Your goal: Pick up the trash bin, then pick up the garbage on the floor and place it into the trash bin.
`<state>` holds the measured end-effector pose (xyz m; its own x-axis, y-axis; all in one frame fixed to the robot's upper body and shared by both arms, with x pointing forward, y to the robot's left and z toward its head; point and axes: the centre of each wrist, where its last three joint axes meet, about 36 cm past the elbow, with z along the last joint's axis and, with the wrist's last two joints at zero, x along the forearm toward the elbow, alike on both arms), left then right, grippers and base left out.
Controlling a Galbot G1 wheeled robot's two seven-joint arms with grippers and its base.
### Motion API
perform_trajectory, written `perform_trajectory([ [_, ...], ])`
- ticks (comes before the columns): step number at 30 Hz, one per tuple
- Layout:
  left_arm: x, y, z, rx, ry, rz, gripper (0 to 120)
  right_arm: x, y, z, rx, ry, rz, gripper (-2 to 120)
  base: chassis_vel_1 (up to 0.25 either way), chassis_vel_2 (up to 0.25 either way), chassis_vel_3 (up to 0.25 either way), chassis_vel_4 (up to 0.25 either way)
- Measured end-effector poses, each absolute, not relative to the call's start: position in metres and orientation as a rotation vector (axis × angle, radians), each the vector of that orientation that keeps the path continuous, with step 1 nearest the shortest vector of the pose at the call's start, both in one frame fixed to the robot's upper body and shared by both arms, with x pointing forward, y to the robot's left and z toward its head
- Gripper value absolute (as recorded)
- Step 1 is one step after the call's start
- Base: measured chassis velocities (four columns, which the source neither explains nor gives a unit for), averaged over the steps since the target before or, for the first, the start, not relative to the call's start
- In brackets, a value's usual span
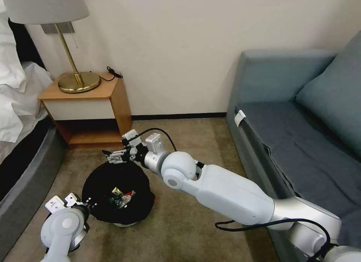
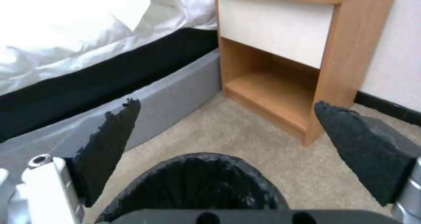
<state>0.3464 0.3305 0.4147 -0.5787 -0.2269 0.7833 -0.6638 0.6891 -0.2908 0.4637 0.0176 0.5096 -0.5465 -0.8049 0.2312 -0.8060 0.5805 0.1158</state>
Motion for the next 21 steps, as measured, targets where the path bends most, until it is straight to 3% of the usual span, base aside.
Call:
perform_trajectory([
  [13,0.328,0.33,0.428,0.644,-2.356,0.647,75,0.466,0.011,0.505,1.289,-2.561,-0.05,100,0.0,0.0,0.0,0.0],
  [21,0.319,0.334,0.442,0.522,-2.612,0.611,98,0.475,-0.005,0.519,1.234,-2.611,-0.136,100,0.0,0.0,0.0,0.0],
])
